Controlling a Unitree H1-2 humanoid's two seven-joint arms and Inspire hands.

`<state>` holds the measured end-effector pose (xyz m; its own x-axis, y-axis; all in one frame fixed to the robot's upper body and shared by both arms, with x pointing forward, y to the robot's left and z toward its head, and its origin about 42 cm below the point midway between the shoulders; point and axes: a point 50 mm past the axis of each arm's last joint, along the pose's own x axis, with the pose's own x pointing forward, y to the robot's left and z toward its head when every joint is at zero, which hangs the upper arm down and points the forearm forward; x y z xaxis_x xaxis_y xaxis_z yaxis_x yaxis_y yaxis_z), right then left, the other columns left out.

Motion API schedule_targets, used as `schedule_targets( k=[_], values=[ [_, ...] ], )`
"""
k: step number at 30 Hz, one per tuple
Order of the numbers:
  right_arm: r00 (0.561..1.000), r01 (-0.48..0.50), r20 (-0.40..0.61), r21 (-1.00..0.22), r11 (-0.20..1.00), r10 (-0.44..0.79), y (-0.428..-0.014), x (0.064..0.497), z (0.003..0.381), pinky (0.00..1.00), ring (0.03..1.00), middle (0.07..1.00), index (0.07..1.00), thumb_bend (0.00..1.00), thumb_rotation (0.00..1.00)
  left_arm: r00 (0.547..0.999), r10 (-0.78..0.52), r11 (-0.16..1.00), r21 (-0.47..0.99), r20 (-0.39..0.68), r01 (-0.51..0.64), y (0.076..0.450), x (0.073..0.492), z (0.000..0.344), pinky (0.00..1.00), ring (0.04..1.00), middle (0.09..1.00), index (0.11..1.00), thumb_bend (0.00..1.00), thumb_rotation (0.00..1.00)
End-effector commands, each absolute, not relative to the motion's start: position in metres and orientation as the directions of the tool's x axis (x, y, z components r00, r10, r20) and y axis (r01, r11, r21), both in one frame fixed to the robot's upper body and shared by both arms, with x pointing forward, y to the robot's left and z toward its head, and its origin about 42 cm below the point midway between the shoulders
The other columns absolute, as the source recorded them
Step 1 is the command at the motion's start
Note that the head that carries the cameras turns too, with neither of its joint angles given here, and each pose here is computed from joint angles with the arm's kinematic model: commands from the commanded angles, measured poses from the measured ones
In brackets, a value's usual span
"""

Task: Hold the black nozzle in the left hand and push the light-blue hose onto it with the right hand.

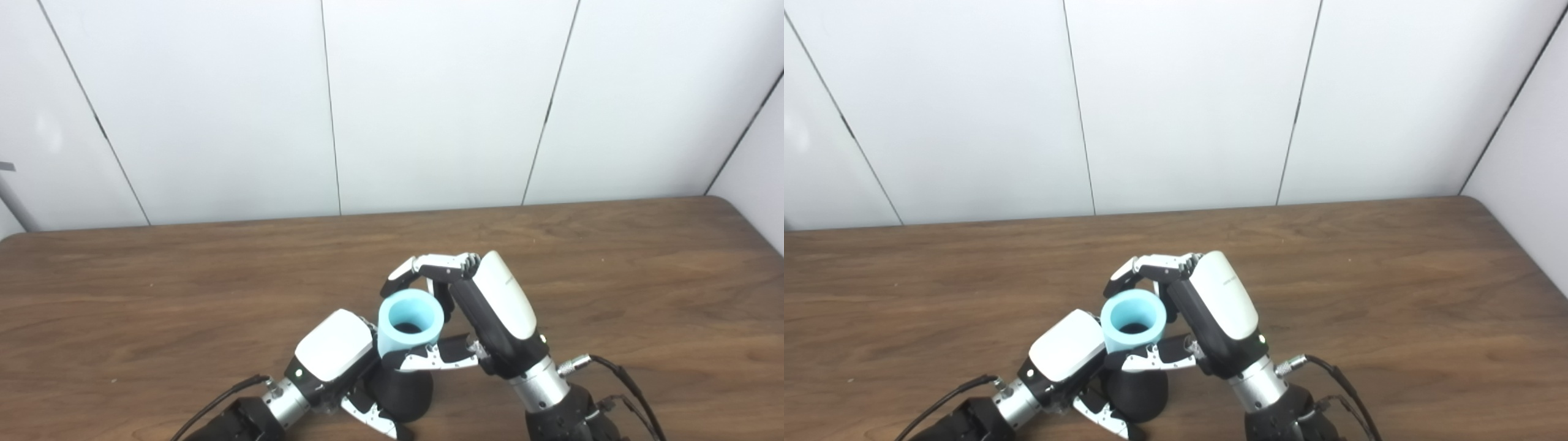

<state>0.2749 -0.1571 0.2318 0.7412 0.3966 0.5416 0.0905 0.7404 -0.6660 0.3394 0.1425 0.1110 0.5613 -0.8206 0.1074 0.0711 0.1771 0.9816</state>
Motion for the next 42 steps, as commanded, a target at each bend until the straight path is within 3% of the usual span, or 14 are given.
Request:
schedule_targets(
  k=[1, 2, 4, 9, 14, 19, 26, 27, 29, 31, 32, 35, 42],
  values=[
    [0.731, 0.108, 0.539, -0.697, 0.709, 0.418, -0.158, 0.279, 0.244, 0.08, 0.133, 0.439, 0.511, 0.52, 0.00, 0.498, -0.844, -0.074, 0.963, -0.199, 0.258, 0.154, 0.291, 0.047, 0.26, 0.272, 0.433, 0.494, 0.52, 0.00],
    [0.732, 0.104, 0.531, -0.706, 0.701, 0.427, -0.158, 0.279, 0.245, 0.08, 0.136, 0.427, 0.523, 0.52, 0.00, 0.498, -0.843, -0.077, 0.962, -0.204, 0.263, 0.154, 0.291, 0.048, 0.25, 0.262, 0.456, 0.486, 0.52, 0.00],
    [0.734, 0.098, 0.518, -0.721, 0.686, 0.439, -0.157, 0.279, 0.247, 0.08, 0.139, 0.417, 0.530, 0.52, 0.00, 0.497, -0.842, -0.084, 0.960, -0.211, 0.265, 0.154, 0.291, 0.048, 0.28, 0.300, 0.413, 0.505, 0.52, 0.00],
    [0.745, 0.085, 0.486, -0.749, 0.658, 0.457, -0.154, 0.280, 0.252, 0.09, 0.153, 0.416, 0.531, 0.52, 0.00, 0.492, -0.845, -0.088, 0.962, -0.209, 0.259, 0.153, 0.291, 0.048, 0.28, 0.295, 0.398, 0.512, 0.51, 0.00],
    [0.752, 0.071, 0.468, -0.758, 0.649, 0.464, -0.155, 0.281, 0.254, 0.16, 0.235, 0.452, 0.514, 0.52, 0.00, 0.493, -0.846, -0.085, 0.964, -0.203, 0.252, 0.153, 0.291, 0.048, 0.27, 0.291, 0.396, 0.508, 0.52, 0.00],
    [0.751, 0.079, 0.473, -0.757, 0.648, 0.460, -0.155, 0.280, 0.250, 0.10, 0.170, 0.418, 0.528, 0.52, 0.00, 0.496, -0.847, -0.073, 0.965, -0.192, 0.251, 0.153, 0.291, 0.048, 0.25, 0.268, 0.390, 0.504, 0.52, 0.00],
    [0.749, 0.090, 0.490, -0.742, 0.664, 0.446, -0.156, 0.278, 0.242, 0.08, 0.141, 0.472, 0.481, 0.53, 0.00, 0.494, -0.844, -0.087, 0.963, -0.208, 0.257, 0.154, 0.291, 0.048, 0.26, 0.273, 0.392, 0.507, 0.52, 0.00],
    [0.749, 0.091, 0.491, -0.742, 0.665, 0.445, -0.157, 0.277, 0.242, 0.15, 0.234, 0.455, 0.502, 0.53, 0.00, 0.494, -0.845, -0.084, 0.963, -0.206, 0.258, 0.155, 0.292, 0.048, 0.26, 0.273, 0.392, 0.506, 0.52, 0.00],
    [0.756, 0.087, 0.482, -0.745, 0.662, 0.443, -0.158, 0.277, 0.242, 0.26, 0.377, 0.511, 0.491, 0.52, 0.08, 0.494, -0.844, -0.086, 0.963, -0.207, 0.257, 0.155, 0.292, 0.048, 0.26, 0.274, 0.392, 0.506, 0.52, 0.00],
    [0.770, 0.076, 0.466, -0.746, 0.662, 0.437, -0.160, 0.276, 0.242, 0.40, 0.509, 0.592, 0.591, 0.89, 0.12, 0.494, -0.844, -0.090, 0.963, -0.208, 0.253, 0.155, 0.292, 0.048, 0.27, 0.285, 0.395, 0.509, 0.52, 0.00],
    [0.773, 0.071, 0.463, -0.742, 0.666, 0.433, -0.160, 0.276, 0.242, 0.43, 0.541, 0.612, 0.616, 0.95, 0.15, 0.494, -0.844, -0.089, 0.963, -0.208, 0.253, 0.155, 0.291, 0.048, 0.27, 0.288, 0.396, 0.510, 0.52, 0.00],
    [0.777, 0.069, 0.468, -0.727, 0.683, 0.421, -0.161, 0.275, 0.241, 0.49, 0.609, 0.675, 0.684, 1.00, 0.21, 0.492, -0.844, -0.092, 0.962, -0.212, 0.257, 0.155, 0.292, 0.048, 0.27, 0.285, 0.395, 0.511, 0.51, 0.00],
    [0.777, 0.063, 0.477, -0.708, 0.704, 0.411, -0.161, 0.275, 0.241, 0.55, 0.678, 0.749, 0.752, 1.00, 0.28, 0.494, -0.844, -0.089, 0.963, -0.209, 0.254, 0.155, 0.292, 0.047, 0.26, 0.272, 0.391, 0.506, 0.51, 0.00]
  ],
)
